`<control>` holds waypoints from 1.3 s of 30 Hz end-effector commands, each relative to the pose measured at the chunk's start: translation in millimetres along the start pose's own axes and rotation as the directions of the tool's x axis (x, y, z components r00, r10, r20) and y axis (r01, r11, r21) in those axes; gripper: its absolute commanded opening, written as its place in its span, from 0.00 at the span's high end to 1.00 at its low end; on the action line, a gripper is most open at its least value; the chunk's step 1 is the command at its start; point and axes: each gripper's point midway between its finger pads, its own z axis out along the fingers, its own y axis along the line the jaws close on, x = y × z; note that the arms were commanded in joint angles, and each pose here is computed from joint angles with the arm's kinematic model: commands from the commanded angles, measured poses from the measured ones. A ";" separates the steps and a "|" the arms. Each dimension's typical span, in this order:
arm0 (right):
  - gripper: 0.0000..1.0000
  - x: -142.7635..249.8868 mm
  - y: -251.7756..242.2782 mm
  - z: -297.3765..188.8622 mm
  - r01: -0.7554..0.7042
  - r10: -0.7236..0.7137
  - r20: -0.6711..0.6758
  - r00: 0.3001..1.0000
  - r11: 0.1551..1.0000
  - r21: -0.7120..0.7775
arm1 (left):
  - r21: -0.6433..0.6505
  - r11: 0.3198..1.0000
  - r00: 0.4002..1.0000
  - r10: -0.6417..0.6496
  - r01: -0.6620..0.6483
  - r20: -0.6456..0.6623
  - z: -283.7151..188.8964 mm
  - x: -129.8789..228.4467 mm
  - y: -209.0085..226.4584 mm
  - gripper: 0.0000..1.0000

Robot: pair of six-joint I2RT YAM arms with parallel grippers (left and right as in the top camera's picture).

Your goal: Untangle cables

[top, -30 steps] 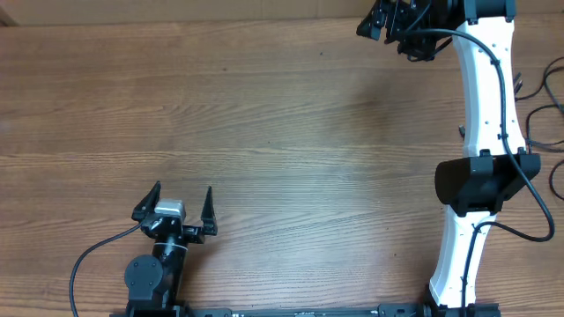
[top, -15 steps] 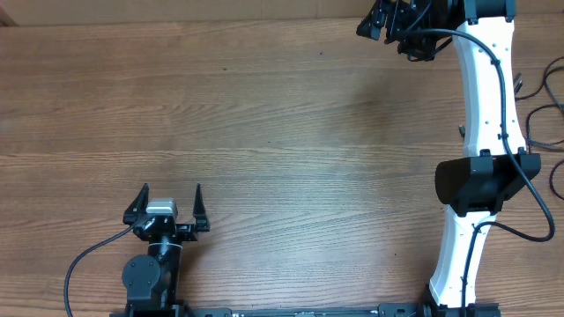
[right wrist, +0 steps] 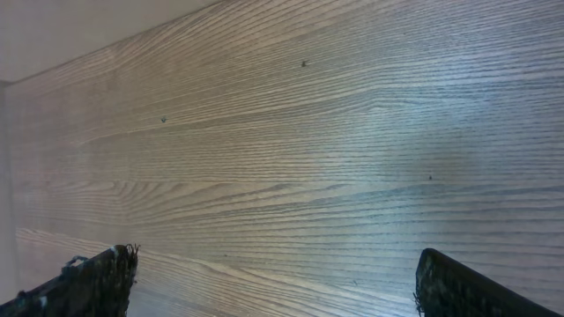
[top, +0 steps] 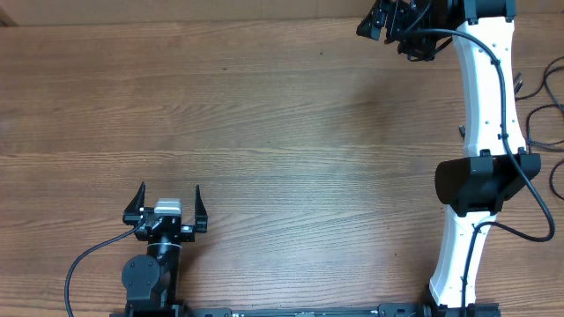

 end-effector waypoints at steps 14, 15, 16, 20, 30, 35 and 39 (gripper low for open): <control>0.00 0.4 1.6 0.4 0.001 -0.001 -0.002 1.000 1.000 -0.005 | -0.021 1.000 1.000 0.022 -0.022 0.000 -0.3 0.8 4.1 0.01; 0.00 0.4 1.6 0.4 0.001 -0.001 -0.002 1.000 1.000 -0.005 | -0.021 1.000 1.000 0.022 -0.022 0.001 -0.3 0.7 4.1 0.01; 0.00 0.4 1.6 0.4 0.002 -0.002 -0.002 1.000 1.000 -0.005 | -0.021 1.000 1.000 0.022 -0.022 0.000 -0.3 0.8 4.1 0.00; 0.00 0.5 1.8 0.5 0.002 -0.002 -0.002 1.000 1.000 -0.005 | -0.021 1.000 1.000 0.022 -0.022 0.000 -0.3 0.8 4.1 0.00; 0.00 -0.4 -1.9 0.3 0.015 -0.015 0.003 1.000 1.000 0.013 | -0.022 1.000 1.000 0.022 -0.022 0.000 -0.3 0.7 4.2 0.01; 0.00 0.2 -21.2 -0.9 0.022 -0.023 0.008 1.000 0.992 0.125 | -0.022 1.000 1.000 0.022 -0.022 0.000 -0.3 0.8 4.2 0.01; 0.00 0.4 -28.0 -2.6 0.033 -0.036 0.013 0.999 0.982 0.184 | -0.021 1.000 1.000 0.022 -0.022 0.001 -0.3 0.7 4.1 0.00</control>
